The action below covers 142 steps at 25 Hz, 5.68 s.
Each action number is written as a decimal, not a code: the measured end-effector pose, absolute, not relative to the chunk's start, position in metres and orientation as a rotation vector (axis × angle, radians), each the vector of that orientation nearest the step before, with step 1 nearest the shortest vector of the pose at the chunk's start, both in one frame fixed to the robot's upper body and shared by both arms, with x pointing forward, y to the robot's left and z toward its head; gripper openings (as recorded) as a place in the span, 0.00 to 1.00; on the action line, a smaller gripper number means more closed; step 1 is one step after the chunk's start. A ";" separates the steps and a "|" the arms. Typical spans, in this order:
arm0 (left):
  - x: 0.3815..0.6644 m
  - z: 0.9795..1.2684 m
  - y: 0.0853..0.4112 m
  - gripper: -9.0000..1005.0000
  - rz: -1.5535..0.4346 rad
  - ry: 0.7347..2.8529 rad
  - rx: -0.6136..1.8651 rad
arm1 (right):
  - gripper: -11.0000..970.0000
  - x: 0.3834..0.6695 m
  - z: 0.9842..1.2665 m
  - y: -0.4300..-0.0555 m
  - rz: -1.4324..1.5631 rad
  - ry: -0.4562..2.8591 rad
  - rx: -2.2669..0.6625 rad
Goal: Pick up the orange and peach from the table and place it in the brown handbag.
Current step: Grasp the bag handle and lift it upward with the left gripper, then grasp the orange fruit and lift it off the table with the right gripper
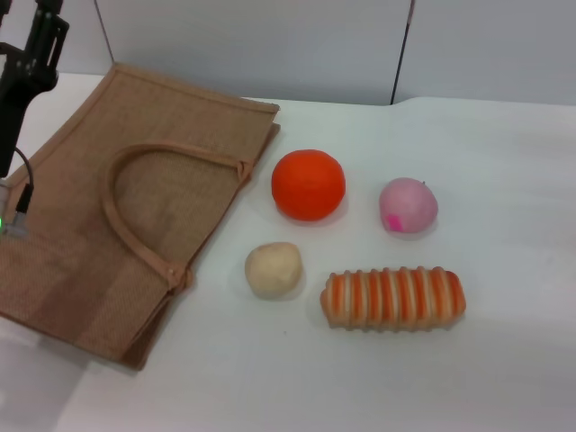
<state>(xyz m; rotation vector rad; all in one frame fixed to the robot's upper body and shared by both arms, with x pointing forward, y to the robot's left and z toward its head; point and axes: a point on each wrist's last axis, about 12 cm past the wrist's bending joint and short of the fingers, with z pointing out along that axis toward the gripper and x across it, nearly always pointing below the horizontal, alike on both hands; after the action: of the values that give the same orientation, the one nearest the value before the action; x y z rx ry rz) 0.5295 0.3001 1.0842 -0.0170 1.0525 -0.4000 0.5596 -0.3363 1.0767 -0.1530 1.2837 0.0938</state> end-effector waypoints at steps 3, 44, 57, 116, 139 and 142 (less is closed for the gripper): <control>0.536 1.083 0.300 0.66 -0.449 1.094 -0.042 | 0.88 0.560 1.077 -0.336 0.094 1.284 -0.153; 0.620 1.125 0.362 0.61 -0.652 2.337 -0.153 | 0.88 0.559 1.075 -0.339 0.084 1.297 -0.151; 0.630 1.121 0.361 0.60 -0.481 2.395 -0.122 | 0.88 0.559 1.076 -0.339 0.084 1.294 -0.150; 0.631 1.113 0.325 0.11 -0.640 2.158 0.125 | 0.87 0.561 1.074 -0.332 0.140 1.317 -0.224; 0.584 1.142 0.321 0.11 -1.065 1.425 0.195 | 0.84 0.626 1.078 -0.216 0.506 1.675 -0.994; 0.583 1.142 0.321 0.12 -1.068 1.410 0.185 | 0.83 0.630 1.078 -0.199 0.503 1.685 -1.061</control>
<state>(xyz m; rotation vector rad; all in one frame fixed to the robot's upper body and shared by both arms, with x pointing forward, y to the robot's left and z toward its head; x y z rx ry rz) 0.5830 0.3207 1.1425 0.1849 1.4100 -1.0682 0.6305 -0.1991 1.0779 -1.0608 1.6850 0.5035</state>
